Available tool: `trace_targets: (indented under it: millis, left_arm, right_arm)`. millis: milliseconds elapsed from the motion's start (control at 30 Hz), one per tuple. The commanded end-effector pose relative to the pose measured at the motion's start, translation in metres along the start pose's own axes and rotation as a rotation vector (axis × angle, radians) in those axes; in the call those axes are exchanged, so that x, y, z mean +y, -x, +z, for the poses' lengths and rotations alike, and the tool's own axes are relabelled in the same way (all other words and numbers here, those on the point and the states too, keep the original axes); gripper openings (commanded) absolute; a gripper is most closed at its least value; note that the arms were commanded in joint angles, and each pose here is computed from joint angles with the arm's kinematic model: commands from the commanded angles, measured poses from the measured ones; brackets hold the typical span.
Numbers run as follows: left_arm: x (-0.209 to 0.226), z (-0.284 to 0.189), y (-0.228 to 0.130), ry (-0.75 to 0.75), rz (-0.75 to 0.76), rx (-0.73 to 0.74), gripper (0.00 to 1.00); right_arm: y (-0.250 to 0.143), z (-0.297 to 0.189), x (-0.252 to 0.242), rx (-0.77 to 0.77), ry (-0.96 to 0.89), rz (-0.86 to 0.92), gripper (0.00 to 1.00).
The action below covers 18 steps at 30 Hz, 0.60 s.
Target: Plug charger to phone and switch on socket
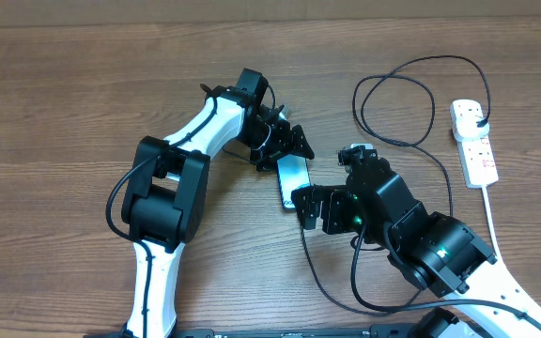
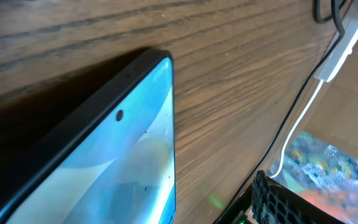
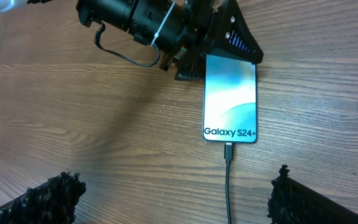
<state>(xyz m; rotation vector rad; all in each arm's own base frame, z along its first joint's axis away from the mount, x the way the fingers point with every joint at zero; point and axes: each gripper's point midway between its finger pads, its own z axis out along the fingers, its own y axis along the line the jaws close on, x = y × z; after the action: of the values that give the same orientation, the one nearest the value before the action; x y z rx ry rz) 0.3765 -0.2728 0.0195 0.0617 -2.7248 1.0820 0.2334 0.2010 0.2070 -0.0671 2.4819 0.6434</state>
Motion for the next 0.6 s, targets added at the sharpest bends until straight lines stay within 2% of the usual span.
trace_targets:
  millis: [0, 167, 233, 433, 567]
  left_arm:
    - [0.091, 0.021, 0.001, 0.311, -0.109, -0.015, 0.81]
    - [0.084, 0.023, 0.001, 0.312, 0.009, 0.003, 0.85]
    - [0.082, 0.023, 0.002, 0.312, 0.013, 0.001, 0.86]
    - [0.092, 0.019, 0.000, 0.375, -0.076, -0.016, 0.83]
    - [0.092, 0.019, 0.001, 0.379, -0.083, -0.020, 0.84]
  right_arm:
    - [0.001, 0.000, -0.001, -0.004, 0.001, 0.008, 1.00]
    - [0.002, 0.000, -0.001, -0.007, 0.003, 0.008, 1.00]
    - [0.002, 0.000, -0.001, -0.007, 0.004, 0.008, 1.00]
    - [0.004, 0.000, 0.001, -0.018, 0.011, 0.007, 1.00]
    - [0.004, 0.000, 0.002, -0.019, 0.012, 0.008, 1.00]
